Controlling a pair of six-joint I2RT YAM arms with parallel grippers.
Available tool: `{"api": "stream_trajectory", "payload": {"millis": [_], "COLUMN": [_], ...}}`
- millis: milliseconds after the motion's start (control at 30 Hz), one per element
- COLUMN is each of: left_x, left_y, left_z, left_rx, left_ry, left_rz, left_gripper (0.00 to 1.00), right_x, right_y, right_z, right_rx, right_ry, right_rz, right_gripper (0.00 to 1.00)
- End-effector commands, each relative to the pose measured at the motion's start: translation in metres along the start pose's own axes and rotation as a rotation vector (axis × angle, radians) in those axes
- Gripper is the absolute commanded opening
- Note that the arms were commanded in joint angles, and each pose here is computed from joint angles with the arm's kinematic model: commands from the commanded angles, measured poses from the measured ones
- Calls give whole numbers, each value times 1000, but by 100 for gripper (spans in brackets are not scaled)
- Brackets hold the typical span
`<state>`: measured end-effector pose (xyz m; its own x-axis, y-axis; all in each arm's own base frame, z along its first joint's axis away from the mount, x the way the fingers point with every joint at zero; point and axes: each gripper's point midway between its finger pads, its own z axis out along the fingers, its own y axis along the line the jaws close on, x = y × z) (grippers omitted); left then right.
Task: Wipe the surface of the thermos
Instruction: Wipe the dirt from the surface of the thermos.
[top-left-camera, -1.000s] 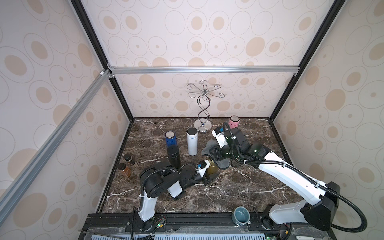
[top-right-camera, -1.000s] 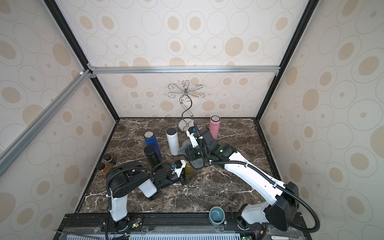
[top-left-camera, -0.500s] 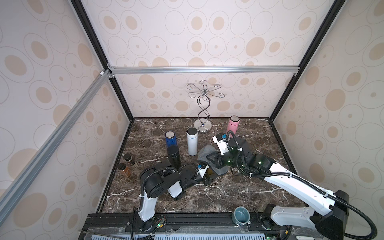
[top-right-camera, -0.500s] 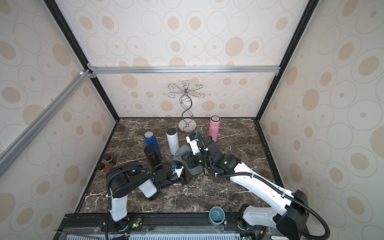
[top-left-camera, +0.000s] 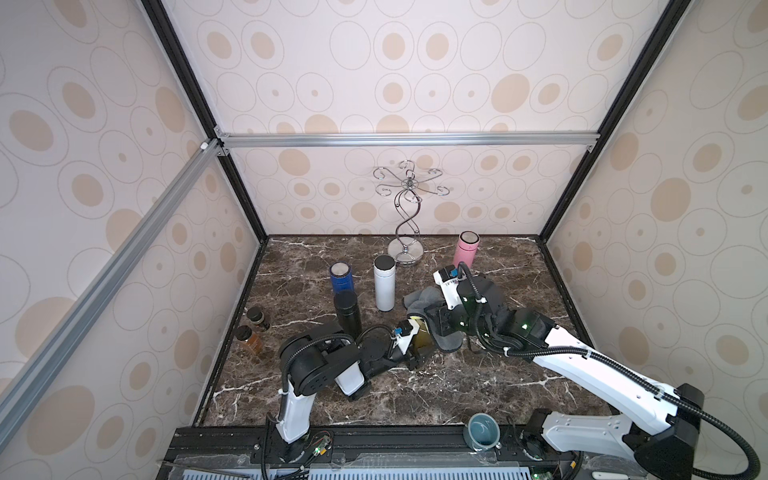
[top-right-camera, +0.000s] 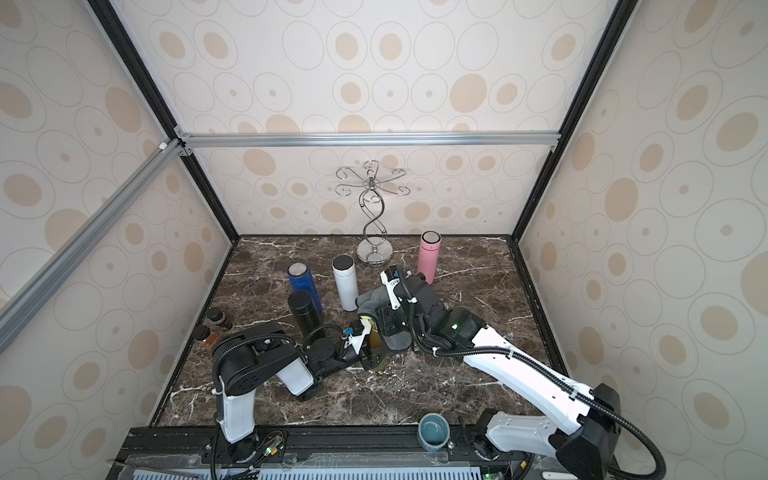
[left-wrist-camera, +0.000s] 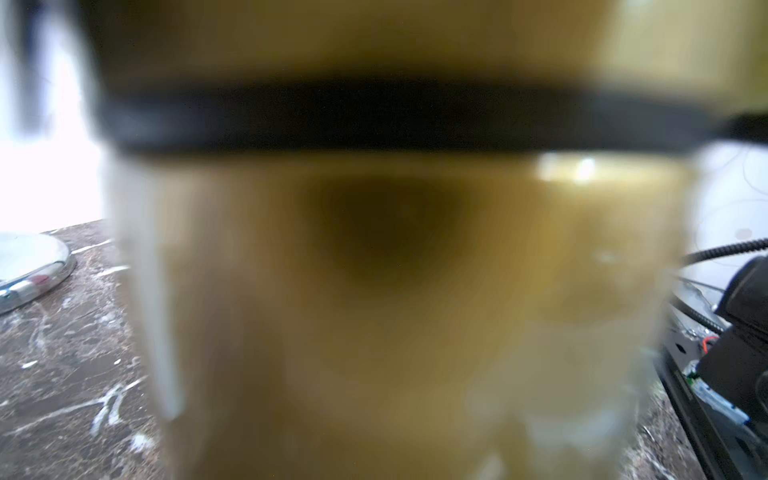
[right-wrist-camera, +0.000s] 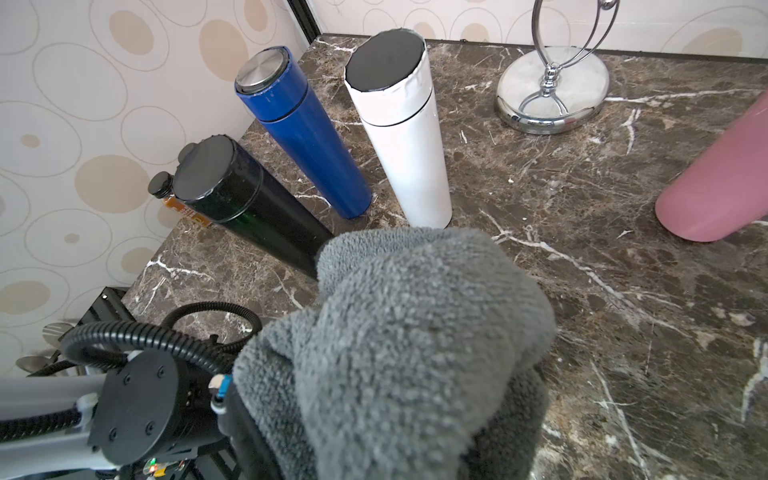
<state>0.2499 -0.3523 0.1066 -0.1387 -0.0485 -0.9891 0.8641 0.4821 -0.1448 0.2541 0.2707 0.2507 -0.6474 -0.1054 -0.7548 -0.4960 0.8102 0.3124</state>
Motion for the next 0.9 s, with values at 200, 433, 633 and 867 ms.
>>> {"api": "stream_trajectory", "payload": {"millis": [200,433,633,867], "left_x": [0,2,1,4], "left_y": [5,6,6,7], "left_z": [-17,-18,-18,-17], "left_rx": [-28,-36,-36,-40], "left_ry": [-75,-70,-72,-67], "left_rz": [30,30,24,25], "left_gripper": [0,0,0,0], "right_x": [92,105,101,105], "right_y": [8,0,-3,-8], "right_z": [19,-5,-42,-46], "right_rx": [9,25,-28,-12], "right_ry": [222,213,130,144], "right_rz": [-19,-2,34,36], "right_gripper": [0,0,0,0]}}
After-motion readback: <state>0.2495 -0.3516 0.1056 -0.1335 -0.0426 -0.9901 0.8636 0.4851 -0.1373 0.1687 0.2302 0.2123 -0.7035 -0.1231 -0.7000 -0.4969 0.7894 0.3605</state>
